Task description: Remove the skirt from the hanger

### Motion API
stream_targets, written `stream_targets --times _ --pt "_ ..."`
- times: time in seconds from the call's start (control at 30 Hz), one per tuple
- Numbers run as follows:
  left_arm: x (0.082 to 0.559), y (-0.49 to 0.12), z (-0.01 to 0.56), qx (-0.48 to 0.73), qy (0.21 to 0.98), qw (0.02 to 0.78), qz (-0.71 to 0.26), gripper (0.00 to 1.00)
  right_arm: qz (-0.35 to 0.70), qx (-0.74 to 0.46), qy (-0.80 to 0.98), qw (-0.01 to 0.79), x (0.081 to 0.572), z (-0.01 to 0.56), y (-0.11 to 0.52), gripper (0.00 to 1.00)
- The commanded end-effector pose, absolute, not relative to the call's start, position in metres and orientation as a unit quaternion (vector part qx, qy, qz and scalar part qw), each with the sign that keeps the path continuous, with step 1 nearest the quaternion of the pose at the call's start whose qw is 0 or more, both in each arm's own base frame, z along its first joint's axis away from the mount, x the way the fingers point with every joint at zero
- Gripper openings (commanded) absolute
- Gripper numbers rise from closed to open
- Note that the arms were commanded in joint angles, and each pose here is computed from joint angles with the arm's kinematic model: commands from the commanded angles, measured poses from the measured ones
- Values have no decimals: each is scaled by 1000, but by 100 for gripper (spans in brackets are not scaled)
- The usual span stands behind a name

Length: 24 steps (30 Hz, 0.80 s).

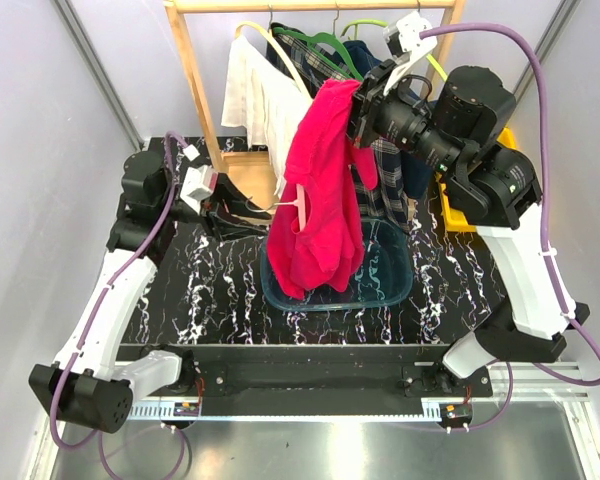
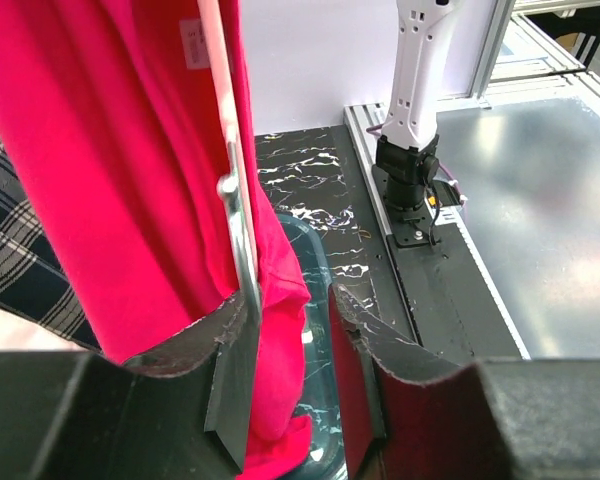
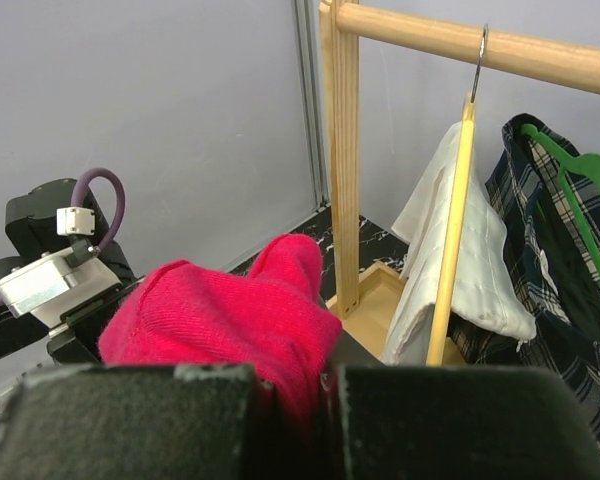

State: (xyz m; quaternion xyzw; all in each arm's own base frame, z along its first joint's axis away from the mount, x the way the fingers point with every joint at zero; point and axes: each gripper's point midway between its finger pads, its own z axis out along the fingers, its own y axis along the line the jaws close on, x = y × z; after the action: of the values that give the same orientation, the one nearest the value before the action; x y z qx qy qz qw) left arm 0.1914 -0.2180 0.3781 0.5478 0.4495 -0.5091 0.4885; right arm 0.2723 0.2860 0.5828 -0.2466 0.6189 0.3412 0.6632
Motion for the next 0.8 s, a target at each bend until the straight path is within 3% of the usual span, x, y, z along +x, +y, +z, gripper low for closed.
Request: stream_targets --times 0.0,0.77 --pt "198 -220 395 562 428 521 -479 37 361 -240 593 678 269 600 289 0" --pt "230 -231 399 504 453 557 -480 32 390 -246 579 672 268 602 302 0"
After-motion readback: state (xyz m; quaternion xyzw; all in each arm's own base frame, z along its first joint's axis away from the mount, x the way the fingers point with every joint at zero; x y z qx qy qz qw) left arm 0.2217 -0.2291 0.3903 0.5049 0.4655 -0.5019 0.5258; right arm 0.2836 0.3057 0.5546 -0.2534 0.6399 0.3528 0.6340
